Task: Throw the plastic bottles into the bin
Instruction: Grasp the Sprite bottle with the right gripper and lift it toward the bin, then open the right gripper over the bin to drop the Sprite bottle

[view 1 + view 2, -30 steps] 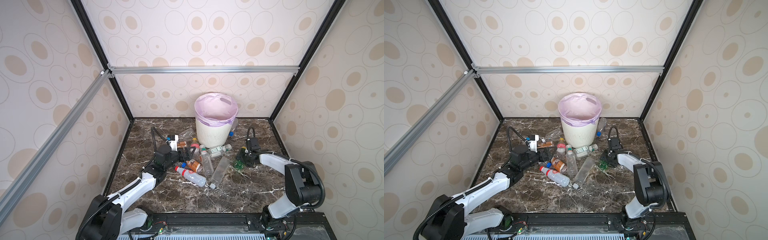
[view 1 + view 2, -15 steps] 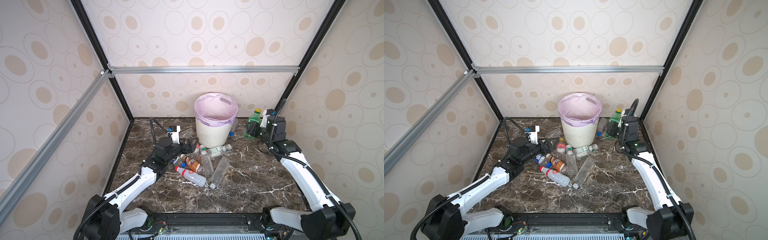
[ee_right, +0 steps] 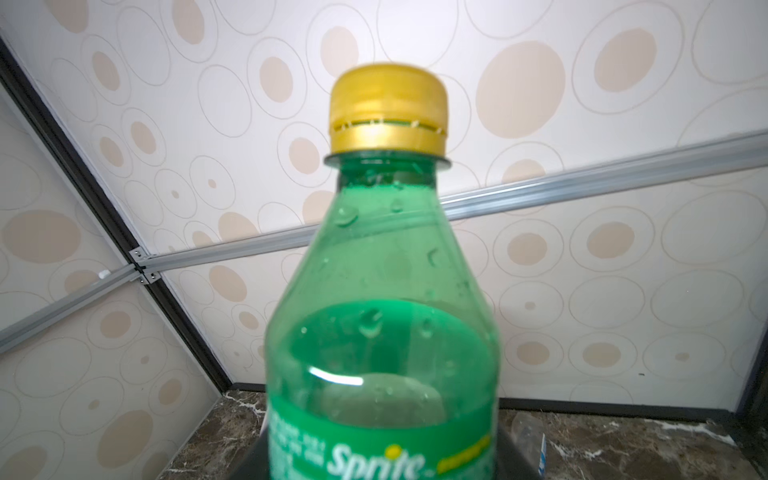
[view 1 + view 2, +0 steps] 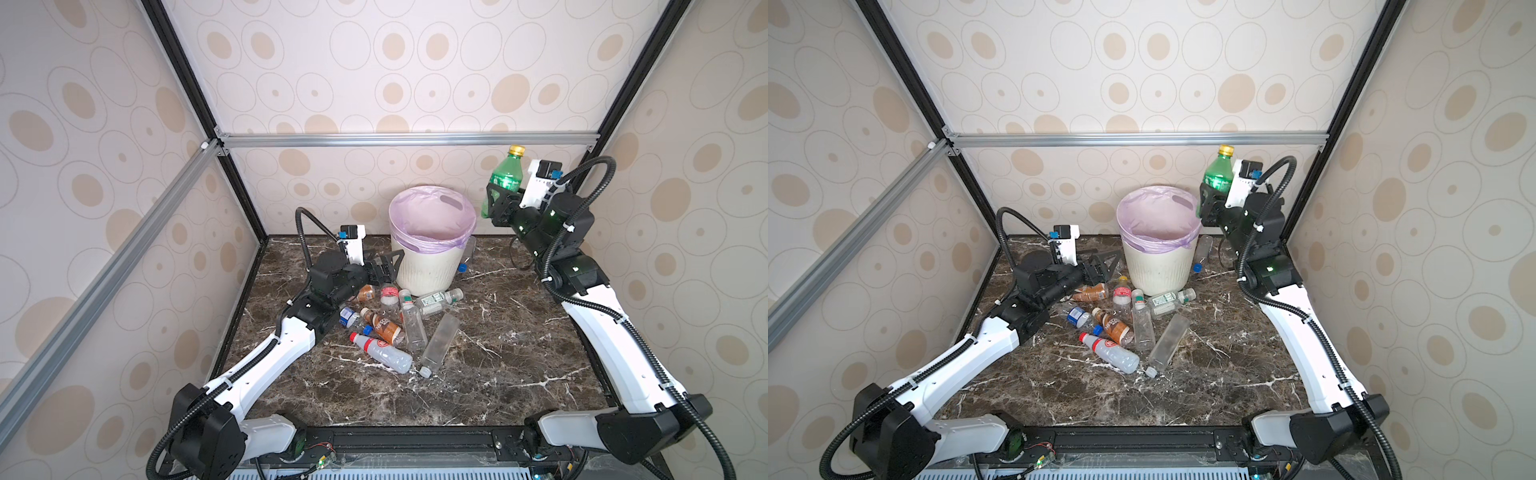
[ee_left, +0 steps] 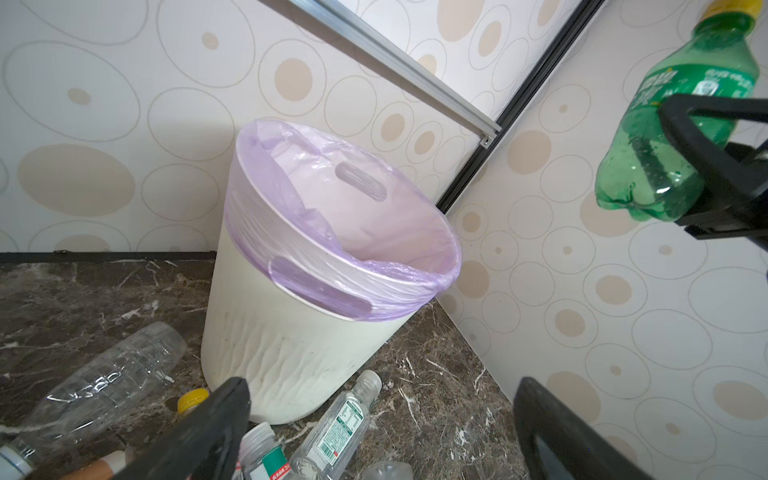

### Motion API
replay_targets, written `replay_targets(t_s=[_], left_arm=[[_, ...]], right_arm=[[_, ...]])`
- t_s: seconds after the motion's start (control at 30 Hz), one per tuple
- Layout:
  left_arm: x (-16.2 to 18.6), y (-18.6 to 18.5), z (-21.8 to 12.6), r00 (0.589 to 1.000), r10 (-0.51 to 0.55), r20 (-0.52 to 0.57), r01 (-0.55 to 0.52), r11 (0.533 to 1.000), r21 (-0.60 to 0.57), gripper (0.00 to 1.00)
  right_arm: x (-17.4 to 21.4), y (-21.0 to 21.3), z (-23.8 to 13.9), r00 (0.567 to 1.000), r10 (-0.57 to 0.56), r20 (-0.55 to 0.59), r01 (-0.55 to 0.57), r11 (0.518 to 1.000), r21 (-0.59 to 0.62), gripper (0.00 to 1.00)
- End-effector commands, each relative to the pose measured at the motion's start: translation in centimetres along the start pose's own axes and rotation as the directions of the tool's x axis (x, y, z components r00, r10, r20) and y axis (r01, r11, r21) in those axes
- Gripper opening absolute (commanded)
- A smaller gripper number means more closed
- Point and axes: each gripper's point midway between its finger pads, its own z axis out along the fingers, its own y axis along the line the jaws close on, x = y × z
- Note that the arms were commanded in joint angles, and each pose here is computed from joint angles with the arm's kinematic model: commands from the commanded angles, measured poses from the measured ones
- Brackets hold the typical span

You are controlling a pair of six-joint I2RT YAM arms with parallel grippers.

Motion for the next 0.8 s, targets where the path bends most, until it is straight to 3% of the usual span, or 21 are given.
replay_targets(t_s=[0.0, 0.13, 0.3, 0.43, 0.6, 0.7, 0.77], left_arm=[[-1.8, -1.1, -0.5, 0.998, 0.056, 0.036, -0.056, 0.998, 0.003, 0.99], [-2.0, -1.0, -1.0, 0.996, 0.07, 0.048, -0.07, 0.998, -0.012, 0.99], [-1.8, -0.7, -1.1, 0.996, 0.084, 0.04, -0.084, 0.996, -0.022, 0.99], [-1.5, -0.5, -1.2, 0.996, 0.085, 0.032, -0.084, 0.996, -0.03, 0.99], [-1.3, -0.3, -1.4, 0.996, 0.091, 0.018, -0.09, 0.995, -0.042, 0.99], [-1.2, -0.1, -1.5, 0.995, 0.095, 0.012, -0.094, 0.994, -0.051, 0.99], [-1.1, -0.2, -1.6, 0.996, 0.093, 0.01, -0.092, 0.995, -0.05, 0.99]], right_arm=[[-6.2, 1.9, -1.4, 0.982, -0.042, 0.183, 0.05, 0.998, -0.042, 0.46], [-10.3, 2.9, -2.7, 0.957, -0.03, 0.288, 0.05, 0.997, -0.062, 0.46], [-10.9, 3.4, -1.2, 0.961, -0.005, 0.278, 0.028, 0.997, -0.078, 0.46], [-6.7, 2.7, 2.8, 0.989, 0.022, 0.145, -0.014, 0.998, -0.054, 0.46], [2.9, 1.5, 8.4, 0.989, 0.054, -0.135, -0.056, 0.998, -0.012, 0.47], [7.2, 1.9, 10.6, 0.953, 0.055, -0.299, -0.066, 0.997, -0.027, 0.59], [7.2, 2.3, 10.9, 0.939, 0.052, -0.34, -0.066, 0.997, -0.029, 0.87]])
